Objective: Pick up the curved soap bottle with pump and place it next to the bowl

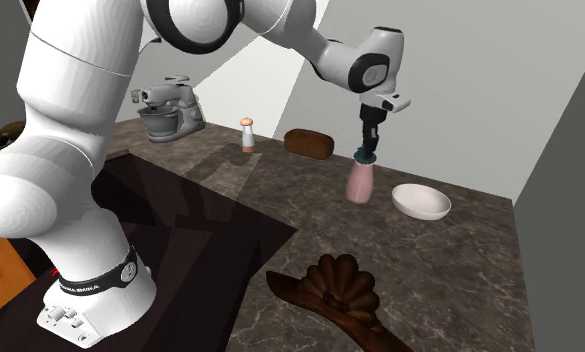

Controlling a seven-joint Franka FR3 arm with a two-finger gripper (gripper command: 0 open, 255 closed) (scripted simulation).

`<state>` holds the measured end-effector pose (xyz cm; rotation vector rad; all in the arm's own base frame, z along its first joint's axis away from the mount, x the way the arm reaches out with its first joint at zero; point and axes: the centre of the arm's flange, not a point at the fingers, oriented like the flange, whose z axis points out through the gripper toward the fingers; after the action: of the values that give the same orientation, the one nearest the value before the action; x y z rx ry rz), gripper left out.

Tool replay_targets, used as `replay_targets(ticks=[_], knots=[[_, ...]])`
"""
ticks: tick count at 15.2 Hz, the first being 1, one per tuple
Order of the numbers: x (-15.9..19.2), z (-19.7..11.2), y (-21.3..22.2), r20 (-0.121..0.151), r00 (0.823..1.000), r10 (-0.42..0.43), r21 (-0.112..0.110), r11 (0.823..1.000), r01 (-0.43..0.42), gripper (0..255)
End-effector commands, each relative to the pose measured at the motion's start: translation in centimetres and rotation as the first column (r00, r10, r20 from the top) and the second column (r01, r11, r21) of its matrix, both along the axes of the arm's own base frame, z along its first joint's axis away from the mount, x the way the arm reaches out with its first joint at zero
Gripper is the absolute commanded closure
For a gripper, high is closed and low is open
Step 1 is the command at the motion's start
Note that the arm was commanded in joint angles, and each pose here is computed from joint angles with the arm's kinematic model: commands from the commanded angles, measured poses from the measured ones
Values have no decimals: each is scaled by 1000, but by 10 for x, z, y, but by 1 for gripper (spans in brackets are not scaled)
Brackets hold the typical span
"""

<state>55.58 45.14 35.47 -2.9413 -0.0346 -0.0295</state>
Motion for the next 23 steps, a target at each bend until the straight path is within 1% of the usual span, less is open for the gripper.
replay_targets(ticks=[1, 6, 14, 15, 20, 23], knots=[[0, -10, 1, 1, 1000, 0, 1, 1000, 0, 255], [1, -39, 1, 1, 1000, 0, 1, 1000, 0, 255], [1, -39, 1, 1, 1000, 0, 1, 1000, 0, 255], [0, -40, 2, 1, 1000, 0, 1, 1000, 0, 0], [1, -39, 1, 1, 1000, 0, 1, 1000, 0, 0], [0, -1, -6, 1, 1000, 0, 1, 1000, 0, 0]])
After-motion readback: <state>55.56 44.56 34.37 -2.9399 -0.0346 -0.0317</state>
